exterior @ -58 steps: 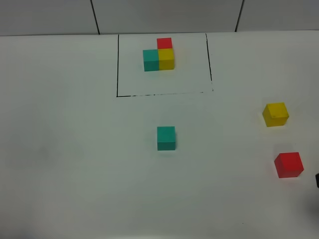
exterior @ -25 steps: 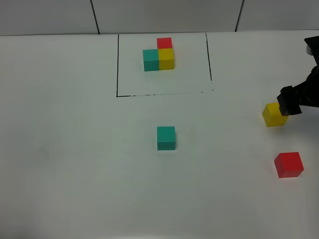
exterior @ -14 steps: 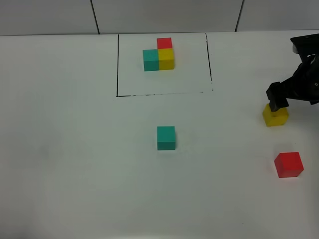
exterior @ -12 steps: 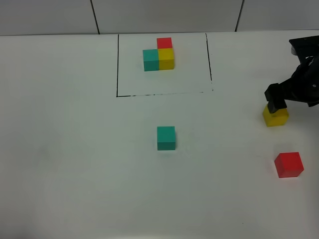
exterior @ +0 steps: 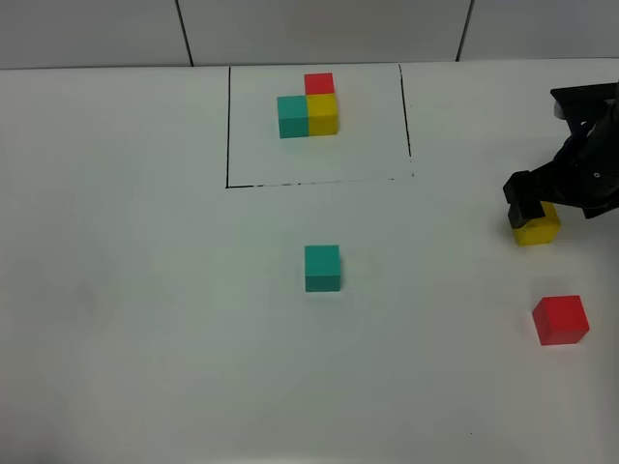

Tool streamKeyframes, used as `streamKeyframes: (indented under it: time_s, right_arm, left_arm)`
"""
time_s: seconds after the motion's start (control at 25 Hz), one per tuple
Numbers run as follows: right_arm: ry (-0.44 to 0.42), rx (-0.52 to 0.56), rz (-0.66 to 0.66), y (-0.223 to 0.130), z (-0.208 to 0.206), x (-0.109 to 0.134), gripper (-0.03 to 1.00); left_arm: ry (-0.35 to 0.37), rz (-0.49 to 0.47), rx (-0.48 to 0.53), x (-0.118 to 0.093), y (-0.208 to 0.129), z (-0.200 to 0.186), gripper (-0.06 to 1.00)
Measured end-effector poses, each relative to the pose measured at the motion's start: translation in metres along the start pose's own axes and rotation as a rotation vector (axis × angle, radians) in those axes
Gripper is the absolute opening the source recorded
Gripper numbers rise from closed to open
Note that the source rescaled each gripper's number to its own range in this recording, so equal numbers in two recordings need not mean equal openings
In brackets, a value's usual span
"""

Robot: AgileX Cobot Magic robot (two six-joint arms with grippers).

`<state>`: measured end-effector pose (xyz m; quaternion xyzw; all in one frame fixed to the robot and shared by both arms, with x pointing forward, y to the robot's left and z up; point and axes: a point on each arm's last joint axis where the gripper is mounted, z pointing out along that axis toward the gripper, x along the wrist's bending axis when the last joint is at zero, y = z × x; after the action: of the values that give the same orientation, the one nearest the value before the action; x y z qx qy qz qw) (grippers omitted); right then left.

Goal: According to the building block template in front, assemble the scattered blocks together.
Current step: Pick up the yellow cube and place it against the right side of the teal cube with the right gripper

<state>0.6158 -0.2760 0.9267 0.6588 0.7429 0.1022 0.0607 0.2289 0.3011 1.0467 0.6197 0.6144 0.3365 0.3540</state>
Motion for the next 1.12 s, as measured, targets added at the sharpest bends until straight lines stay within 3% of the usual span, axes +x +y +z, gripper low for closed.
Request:
streamKeyframes:
  time_s: [0.92, 1.04, 1.12]
  right_arm:
    - [-0.003, 0.009, 0.008, 0.001, 0.036, -0.003, 0.72]
    - [-0.005, 0.011, 0.006, 0.000, 0.036, -0.003, 0.65]
    - [-0.005, 0.018, 0.004, 0.000, 0.036, -0.003, 0.53]
  left_arm:
    - [0.000, 0.002, 0.000, 0.000, 0.000, 0.000, 0.79]
    - [0.000, 0.002, 0.000, 0.000, 0.000, 0.000, 0.79]
    - [0.000, 0.002, 0.000, 0.000, 0.000, 0.000, 0.79]
